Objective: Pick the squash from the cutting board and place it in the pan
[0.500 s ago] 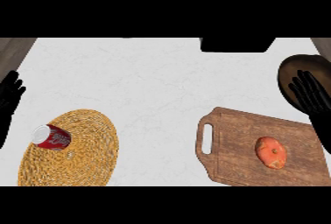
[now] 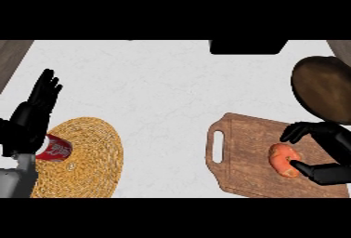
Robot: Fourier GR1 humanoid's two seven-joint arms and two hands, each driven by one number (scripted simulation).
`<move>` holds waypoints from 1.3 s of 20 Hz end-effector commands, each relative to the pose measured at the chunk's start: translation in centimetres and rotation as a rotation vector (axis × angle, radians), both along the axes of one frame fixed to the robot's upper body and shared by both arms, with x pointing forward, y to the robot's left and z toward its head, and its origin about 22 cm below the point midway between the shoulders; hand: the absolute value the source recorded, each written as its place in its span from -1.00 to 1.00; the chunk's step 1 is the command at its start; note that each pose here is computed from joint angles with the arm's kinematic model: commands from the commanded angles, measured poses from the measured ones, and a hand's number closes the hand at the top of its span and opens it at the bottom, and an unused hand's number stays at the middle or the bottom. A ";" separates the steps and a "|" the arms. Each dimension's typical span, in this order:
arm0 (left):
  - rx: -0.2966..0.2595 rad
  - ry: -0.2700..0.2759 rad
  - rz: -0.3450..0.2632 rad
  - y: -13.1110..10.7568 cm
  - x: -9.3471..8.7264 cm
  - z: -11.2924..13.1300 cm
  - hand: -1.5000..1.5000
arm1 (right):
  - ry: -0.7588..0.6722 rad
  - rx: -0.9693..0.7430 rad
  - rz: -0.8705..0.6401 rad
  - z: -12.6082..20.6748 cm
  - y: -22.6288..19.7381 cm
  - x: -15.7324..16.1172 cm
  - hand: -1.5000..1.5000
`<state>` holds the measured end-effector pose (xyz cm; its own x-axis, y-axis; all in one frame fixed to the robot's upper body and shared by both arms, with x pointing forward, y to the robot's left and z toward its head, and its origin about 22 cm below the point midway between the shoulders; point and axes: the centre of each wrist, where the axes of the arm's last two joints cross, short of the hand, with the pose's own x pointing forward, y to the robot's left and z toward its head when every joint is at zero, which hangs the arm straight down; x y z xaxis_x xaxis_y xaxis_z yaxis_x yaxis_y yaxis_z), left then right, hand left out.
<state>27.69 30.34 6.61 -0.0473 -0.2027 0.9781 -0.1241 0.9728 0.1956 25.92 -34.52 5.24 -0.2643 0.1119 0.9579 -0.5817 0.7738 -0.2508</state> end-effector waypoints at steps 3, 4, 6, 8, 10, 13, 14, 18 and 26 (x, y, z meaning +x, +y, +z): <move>-0.053 0.019 -0.003 -1.3 0.3 -1.5 0.00 | -0.312 -0.044 -0.113 1.8 -8.4 -0.7 -1.00; -0.042 0.013 0.001 -1.1 0.3 -1.5 0.00 | -0.331 -0.081 -0.102 2.7 -10.3 -1.2 -1.00; -0.042 0.001 -0.028 -2.6 0.6 -0.6 0.00 | -0.356 -0.130 -0.109 4.6 -13.2 -1.1 -1.00; -0.048 0.009 -0.021 -3.2 1.5 -0.1 0.00 | -0.348 -0.201 -0.049 6.9 -14.7 -1.4 -1.00; -0.043 0.011 -0.027 -2.8 1.4 -1.3 0.00 | -0.351 -0.312 -0.026 9.9 -15.3 -0.7 -1.00; -0.057 -0.006 -0.017 -2.7 2.0 -1.0 0.00 | -0.357 -0.521 0.044 12.8 -13.6 0.4 -1.00; -0.048 0.005 -0.037 -3.2 1.8 -1.4 0.00 | -0.373 -0.541 0.056 13.9 -13.9 0.4 -1.00; -0.037 0.006 -0.014 -2.6 1.3 -1.2 0.00 | -0.342 -0.566 0.072 16.0 -14.2 0.5 -1.00; -0.036 0.005 -0.018 -2.1 2.1 -2.6 0.00 | -0.431 -0.608 0.088 16.7 -8.0 3.1 -1.00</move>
